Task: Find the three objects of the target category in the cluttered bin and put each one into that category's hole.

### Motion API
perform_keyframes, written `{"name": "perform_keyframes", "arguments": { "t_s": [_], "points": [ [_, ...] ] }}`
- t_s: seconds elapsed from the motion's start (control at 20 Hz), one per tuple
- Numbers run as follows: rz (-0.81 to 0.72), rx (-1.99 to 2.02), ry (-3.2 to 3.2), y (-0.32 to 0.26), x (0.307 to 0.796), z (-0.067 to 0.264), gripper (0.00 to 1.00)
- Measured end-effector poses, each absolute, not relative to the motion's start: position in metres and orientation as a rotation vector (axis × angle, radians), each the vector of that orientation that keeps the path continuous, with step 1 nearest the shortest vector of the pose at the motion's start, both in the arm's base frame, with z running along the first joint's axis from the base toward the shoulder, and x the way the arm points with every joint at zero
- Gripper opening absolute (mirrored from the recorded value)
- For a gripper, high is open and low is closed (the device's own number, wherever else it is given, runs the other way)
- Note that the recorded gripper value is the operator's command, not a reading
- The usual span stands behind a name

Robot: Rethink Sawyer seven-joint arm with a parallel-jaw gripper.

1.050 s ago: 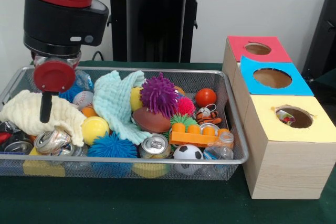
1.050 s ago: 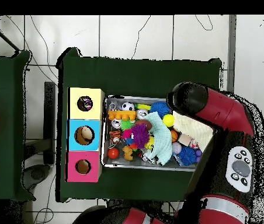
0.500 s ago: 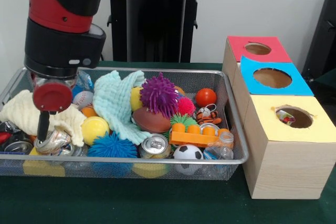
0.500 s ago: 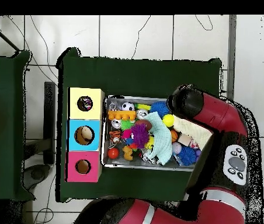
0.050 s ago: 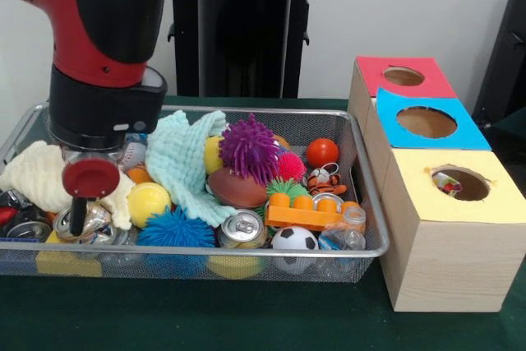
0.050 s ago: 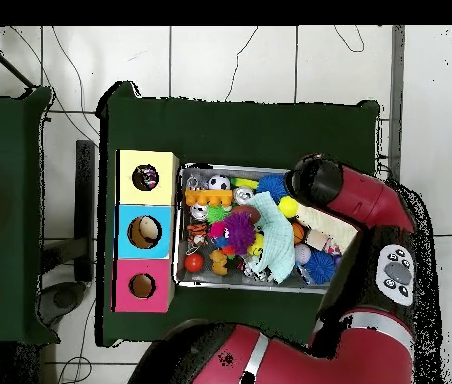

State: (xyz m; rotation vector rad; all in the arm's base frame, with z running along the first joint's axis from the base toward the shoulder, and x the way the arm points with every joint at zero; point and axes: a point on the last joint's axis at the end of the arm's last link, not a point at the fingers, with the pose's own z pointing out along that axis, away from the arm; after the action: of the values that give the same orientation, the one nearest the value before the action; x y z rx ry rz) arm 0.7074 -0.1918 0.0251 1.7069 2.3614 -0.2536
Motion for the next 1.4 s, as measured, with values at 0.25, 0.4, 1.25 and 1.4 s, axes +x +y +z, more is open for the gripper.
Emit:
{"name": "perform_keyframes", "arguments": {
  "t_s": [0.25, 0.4, 1.25, 1.4],
  "points": [
    [-0.267, 1.717, 2.383, -0.189, 0.700, 0.007, 0.00],
    [-0.273, 1.718, 2.387, -0.190, 0.698, 0.003, 0.00],
    [-0.277, 1.726, 2.387, -0.192, 0.695, 0.001, 0.00],
    [-0.268, 1.743, 2.391, -0.192, 0.690, -0.003, 0.00]
  ]
}}
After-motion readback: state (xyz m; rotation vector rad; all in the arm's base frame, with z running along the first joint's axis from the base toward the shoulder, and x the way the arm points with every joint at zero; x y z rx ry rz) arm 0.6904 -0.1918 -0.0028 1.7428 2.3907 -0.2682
